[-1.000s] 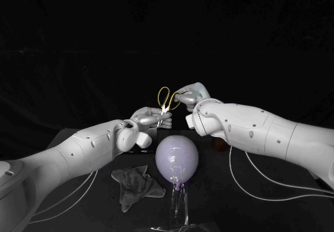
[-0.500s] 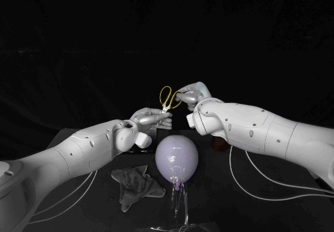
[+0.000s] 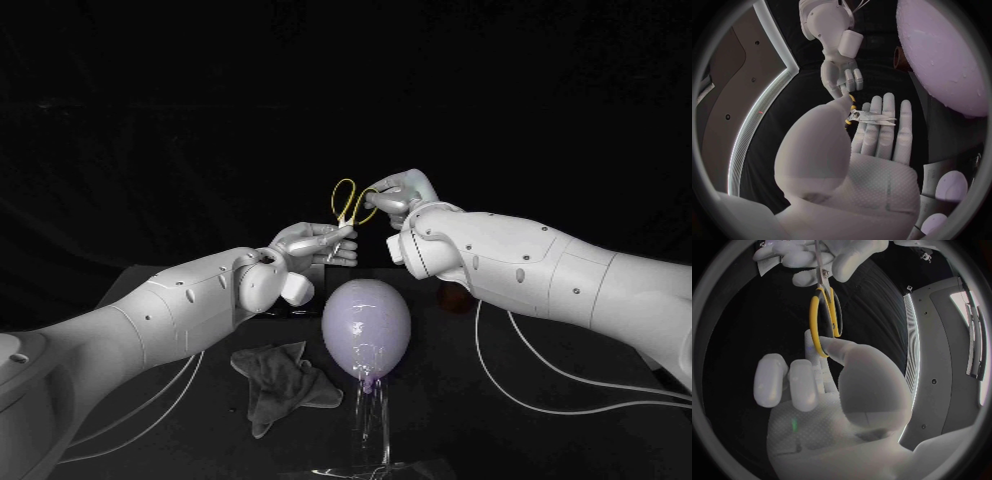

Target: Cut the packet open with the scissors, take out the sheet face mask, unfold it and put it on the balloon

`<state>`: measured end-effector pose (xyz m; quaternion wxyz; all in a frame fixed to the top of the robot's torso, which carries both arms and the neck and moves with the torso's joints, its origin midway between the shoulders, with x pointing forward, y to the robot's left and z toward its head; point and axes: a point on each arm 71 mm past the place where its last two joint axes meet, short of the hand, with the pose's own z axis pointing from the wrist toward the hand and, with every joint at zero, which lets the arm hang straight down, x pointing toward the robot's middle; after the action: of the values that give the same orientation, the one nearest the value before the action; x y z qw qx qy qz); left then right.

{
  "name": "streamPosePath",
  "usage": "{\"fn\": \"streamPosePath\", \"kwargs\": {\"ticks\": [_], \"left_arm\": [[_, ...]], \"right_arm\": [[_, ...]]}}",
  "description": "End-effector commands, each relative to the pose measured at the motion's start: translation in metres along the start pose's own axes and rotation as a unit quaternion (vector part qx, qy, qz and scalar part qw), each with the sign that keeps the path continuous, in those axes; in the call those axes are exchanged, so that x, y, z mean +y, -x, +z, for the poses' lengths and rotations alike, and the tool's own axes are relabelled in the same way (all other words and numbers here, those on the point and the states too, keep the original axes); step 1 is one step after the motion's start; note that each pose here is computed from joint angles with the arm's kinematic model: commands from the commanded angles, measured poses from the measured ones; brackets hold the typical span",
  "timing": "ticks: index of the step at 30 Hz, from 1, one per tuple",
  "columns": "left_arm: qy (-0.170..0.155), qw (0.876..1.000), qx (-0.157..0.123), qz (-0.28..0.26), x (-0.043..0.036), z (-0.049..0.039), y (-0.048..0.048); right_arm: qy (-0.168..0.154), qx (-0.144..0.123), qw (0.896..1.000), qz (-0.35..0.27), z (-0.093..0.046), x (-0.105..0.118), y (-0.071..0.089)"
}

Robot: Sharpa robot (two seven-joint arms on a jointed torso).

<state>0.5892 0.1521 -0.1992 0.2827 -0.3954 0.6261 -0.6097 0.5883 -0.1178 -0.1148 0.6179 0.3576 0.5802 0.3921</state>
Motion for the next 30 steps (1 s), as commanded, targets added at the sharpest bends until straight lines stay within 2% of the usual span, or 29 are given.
{"fn": "streamPosePath", "kwargs": {"ticks": [1, 30], "left_arm": [[-0.009, 1.000, 0.001, -0.016, -0.0021, 0.0012, -0.0026], [-0.012, 0.999, -0.007, -0.032, -0.0026, 0.0027, -0.0031]], "right_arm": [[0.005, 0.000, 1.000, -0.005, 0.0006, 0.0013, 0.0002], [0.006, 0.000, 1.000, -0.008, 0.0007, 0.0017, -0.0010]]}}
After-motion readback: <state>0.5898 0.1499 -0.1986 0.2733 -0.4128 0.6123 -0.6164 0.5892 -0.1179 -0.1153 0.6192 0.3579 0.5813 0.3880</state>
